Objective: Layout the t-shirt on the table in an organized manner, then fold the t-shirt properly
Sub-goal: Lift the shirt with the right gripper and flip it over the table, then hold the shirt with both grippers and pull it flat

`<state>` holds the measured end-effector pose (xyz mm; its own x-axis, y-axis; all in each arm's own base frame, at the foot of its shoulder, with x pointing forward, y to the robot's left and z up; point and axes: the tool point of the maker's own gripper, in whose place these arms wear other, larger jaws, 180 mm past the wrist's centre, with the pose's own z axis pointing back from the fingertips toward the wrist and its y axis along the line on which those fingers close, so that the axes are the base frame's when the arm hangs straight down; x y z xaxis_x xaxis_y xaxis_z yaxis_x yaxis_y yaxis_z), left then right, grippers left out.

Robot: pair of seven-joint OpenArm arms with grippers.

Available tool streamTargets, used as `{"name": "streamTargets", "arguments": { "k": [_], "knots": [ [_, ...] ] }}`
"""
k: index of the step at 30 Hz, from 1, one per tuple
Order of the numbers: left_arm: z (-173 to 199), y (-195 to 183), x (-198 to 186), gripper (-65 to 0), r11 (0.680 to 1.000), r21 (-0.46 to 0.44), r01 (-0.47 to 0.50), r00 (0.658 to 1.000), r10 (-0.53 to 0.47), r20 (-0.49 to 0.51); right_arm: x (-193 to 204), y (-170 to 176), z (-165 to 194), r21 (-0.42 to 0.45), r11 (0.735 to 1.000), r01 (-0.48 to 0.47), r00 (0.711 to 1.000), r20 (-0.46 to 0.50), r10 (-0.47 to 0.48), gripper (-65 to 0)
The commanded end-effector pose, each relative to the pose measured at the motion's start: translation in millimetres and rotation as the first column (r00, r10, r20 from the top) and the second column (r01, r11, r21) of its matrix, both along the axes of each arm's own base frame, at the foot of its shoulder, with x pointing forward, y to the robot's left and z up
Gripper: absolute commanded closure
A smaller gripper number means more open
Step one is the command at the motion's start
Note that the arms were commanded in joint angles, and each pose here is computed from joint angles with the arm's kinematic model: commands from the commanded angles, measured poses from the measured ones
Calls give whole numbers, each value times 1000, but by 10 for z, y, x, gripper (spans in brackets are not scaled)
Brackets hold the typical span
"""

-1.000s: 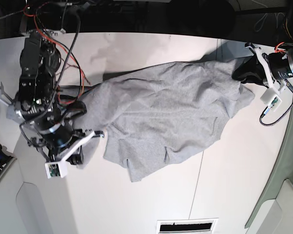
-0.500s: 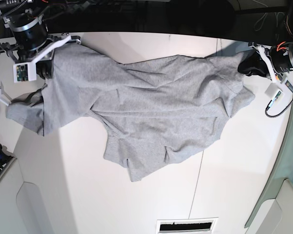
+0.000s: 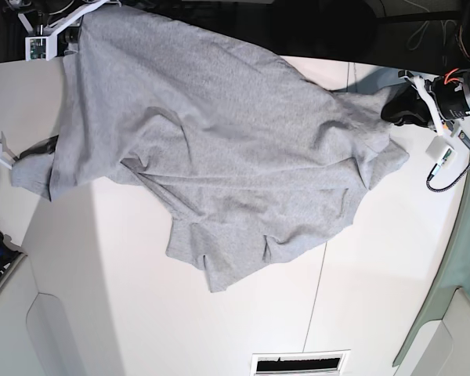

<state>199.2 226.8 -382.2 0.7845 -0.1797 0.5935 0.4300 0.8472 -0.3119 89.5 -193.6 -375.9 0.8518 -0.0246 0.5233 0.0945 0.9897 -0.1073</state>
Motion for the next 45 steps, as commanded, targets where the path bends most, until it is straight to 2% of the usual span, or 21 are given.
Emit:
{"name": "streamTargets", "arguments": {
  "k": [1,3,4,9,14,16,19,23,28,31,37,40,45],
  "knots": [
    [127,6,87,-53,1000,-21,4,999,-3,43,140,-10,121,-9,1000,-6,997,80,7,-152],
    [167,-26,115,-125,999,-50,-1,999,4,52,339,-20,227,-19,1000,-16,985,169,19,-283],
    [193,-40,142,-145,998,-61,-3,998,6,59,448,-29,278,-25,999,-19,978,207,24,-320],
    [270,-70,231,-154,997,-83,4,998,2,70,1009,-47,554,-36,999,-24,930,365,36,-330],
    [237,-79,174,-154,997,-80,16,999,-14,33,1433,-14,620,32,999,-16,889,457,-1,-329],
    [230,-76,169,-154,997,-77,17,999,-15,31,1605,-27,484,57,998,-9,890,455,-18,-329],
    [176,-55,108,-154,998,-58,20,1000,-19,11,1880,31,154,96,994,-44,909,416,0,-329],
    [121,-60,3,-154,998,-64,13,1000,-14,-12,2251,280,-245,191,968,-164,927,365,85,-328],
    [102,-38,0,-154,999,-48,12,1000,-12,-6,2684,580,-513,224,941,-254,935,307,180,-328],
    [68,-6,-9,-154,1000,-18,16,1000,-16,-9,2885,745,-559,228,927,-297,930,287,228,-328],
    [85,-11,19,-153,1000,-25,9,1000,-9,8,3096,1083,-584,190,895,-404,903,240,357,-326],
    [81,-17,17,-153,1000,-27,8,1000,-8,8,3014,1286,-706,200,866,-459,884,200,423,-251],
    [43,12,22,-148,1000,5,8,1000,-8,16,2912,1452,-803,162,832,-531,846,162,508,-23]
  ]
}}
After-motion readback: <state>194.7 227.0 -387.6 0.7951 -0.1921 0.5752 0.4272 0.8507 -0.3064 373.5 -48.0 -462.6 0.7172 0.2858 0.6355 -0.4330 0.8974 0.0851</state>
